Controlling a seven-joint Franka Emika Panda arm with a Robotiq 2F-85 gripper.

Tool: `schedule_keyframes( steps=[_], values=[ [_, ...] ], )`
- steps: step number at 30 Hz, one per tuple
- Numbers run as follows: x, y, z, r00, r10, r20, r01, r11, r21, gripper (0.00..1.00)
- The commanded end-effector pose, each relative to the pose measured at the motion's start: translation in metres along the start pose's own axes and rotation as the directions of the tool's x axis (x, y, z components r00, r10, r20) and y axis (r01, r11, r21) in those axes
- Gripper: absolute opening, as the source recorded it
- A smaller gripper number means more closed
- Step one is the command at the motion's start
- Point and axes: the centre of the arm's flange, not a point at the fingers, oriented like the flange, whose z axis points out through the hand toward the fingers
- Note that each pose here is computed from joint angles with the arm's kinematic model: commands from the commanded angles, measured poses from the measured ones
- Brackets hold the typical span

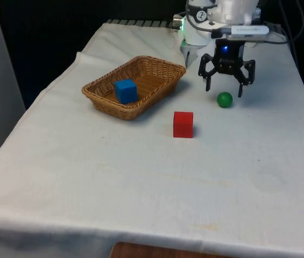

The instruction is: Place all non-red objects into the basket.

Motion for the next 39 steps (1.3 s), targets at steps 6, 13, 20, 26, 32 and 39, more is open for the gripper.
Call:
schedule_keyframes(
  steps=[6,13,20,26,32,39],
  values=[
    [-0.003,-0.002,0.009,1.0,0.001,-0.004,-0.001,0.9998,0.021,1.0],
    [-0.003,0.0,0.016,1.0,0.003,-0.005,-0.003,0.9999,0.014,1.0],
    [-0.002,0.001,0.017,1.0,0.003,-0.004,-0.003,1.0,0.005,0.57],
    [-0.002,0.001,0.017,1.0,0.003,-0.003,-0.003,1.0,0.002,0.0],
    [-0.002,0.002,0.016,1.0,0.0,-0.003,0.0,1.0,0.001,0.0],
    [0.001,0.0,-0.003,1.0,0.0,-0.001,0.0,1.0,0.002,0.0]
  ],
)
